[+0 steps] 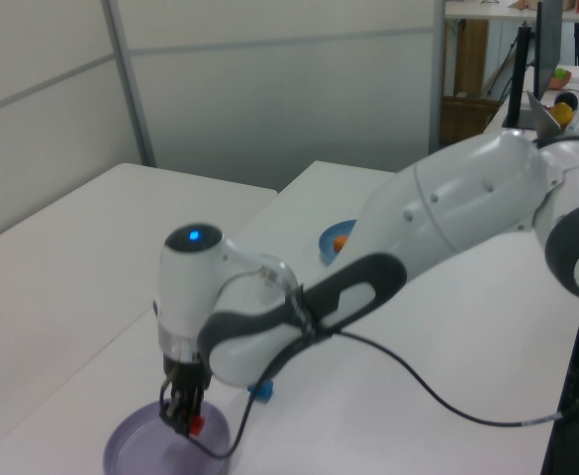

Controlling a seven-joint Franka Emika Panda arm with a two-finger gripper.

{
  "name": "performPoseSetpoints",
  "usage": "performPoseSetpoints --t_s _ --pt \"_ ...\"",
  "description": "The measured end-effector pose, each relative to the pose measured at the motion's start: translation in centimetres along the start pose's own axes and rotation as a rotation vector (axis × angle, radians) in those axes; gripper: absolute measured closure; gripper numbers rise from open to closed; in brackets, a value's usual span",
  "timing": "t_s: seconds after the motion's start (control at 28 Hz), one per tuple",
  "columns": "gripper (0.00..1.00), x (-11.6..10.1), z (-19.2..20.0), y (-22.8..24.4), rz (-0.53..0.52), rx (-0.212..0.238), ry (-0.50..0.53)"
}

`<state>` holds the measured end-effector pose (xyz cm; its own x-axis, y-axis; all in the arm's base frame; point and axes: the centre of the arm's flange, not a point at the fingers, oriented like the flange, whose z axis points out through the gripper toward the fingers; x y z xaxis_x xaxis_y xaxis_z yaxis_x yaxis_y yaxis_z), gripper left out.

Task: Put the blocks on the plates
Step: 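Carry the red block onto the lavender plate and release it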

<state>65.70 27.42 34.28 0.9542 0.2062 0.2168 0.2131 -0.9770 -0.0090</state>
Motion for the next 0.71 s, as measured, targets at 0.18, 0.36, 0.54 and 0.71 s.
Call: performPoseSetpoints --t_s 0.18,0.36,0.54,0.71 --pt "0.61 -0.3 1.5 -0.3 -0.001 -0.008 -0.014" --pt "0.41 -0.4 1.3 -0.1 0.001 -0.012 -0.032" --pt "0.20 -0.4 0.0 0.0 0.003 -0.016 -0.058" --pt "0.01 -0.8 -2.8 1.0 0.017 -0.029 -0.120"
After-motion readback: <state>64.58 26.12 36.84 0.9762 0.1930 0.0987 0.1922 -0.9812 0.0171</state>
